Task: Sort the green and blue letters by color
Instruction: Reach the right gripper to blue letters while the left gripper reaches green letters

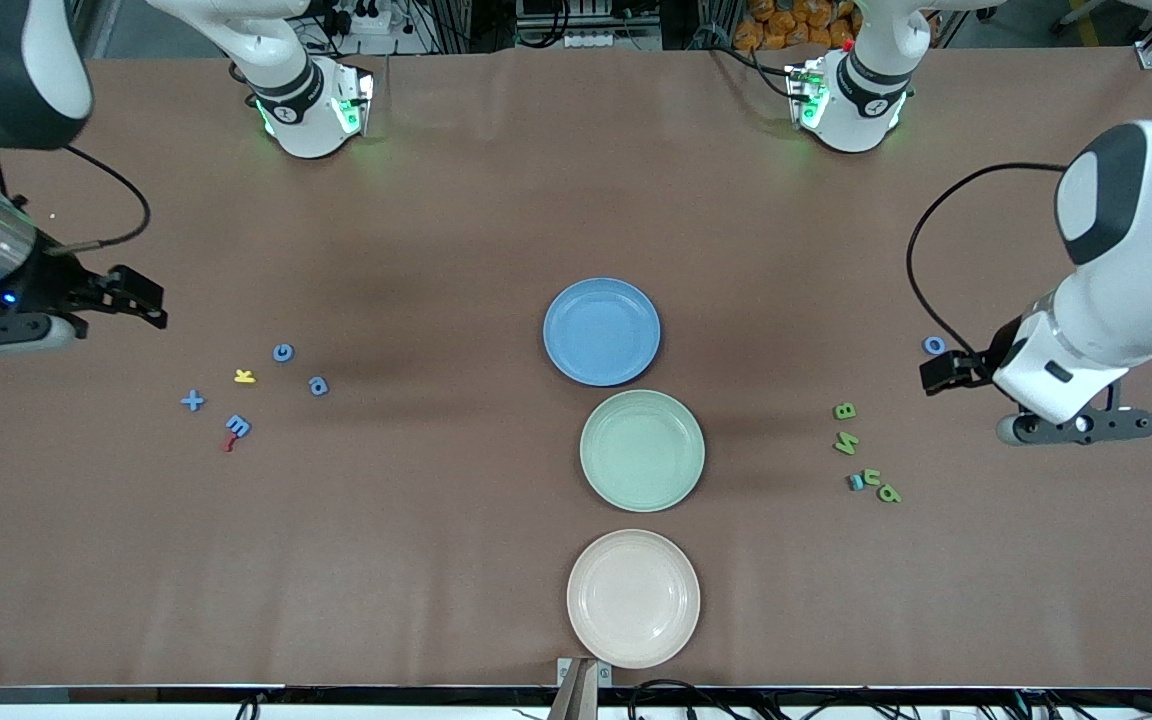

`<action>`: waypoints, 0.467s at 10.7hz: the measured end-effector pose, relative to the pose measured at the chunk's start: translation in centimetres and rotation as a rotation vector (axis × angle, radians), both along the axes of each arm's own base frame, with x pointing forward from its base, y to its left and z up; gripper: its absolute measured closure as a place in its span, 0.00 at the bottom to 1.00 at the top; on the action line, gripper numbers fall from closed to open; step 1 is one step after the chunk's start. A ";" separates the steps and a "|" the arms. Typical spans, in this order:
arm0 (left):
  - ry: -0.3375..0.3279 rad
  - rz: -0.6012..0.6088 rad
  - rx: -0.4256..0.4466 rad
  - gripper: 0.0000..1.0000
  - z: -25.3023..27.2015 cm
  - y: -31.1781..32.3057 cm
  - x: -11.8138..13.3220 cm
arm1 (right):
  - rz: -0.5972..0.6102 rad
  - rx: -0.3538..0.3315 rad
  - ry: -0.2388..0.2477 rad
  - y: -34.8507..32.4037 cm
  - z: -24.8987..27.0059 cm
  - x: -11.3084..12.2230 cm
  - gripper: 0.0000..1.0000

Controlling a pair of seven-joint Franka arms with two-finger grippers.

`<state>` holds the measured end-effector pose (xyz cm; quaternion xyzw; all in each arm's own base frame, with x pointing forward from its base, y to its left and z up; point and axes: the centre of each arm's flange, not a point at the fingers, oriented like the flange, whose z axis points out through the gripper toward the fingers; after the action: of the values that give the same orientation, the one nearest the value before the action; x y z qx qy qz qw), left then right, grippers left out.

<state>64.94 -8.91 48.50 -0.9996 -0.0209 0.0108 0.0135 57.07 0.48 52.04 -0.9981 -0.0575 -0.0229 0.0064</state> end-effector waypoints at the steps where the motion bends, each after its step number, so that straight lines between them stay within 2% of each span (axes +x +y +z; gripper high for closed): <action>1: 0.012 0.019 0.000 0.00 -2.4 0.4 0.9 | 0.010 0.000 -0.016 0.7 -2.7 0.0 0.00; 3: 0.007 0.068 -0.005 0.00 -6.7 2.7 2.8 | 0.032 0.001 -0.011 2.0 -8.8 -0.6 0.00; 5: 0.010 0.143 -0.024 0.00 -8.8 6.9 3.7 | 0.053 0.003 0.047 3.3 -14.4 -1.2 0.00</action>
<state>68.61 -2.02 39.66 -0.9956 -0.0921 0.0168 0.0008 55.83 3.83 37.66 -0.9965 -0.0835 0.0005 0.0097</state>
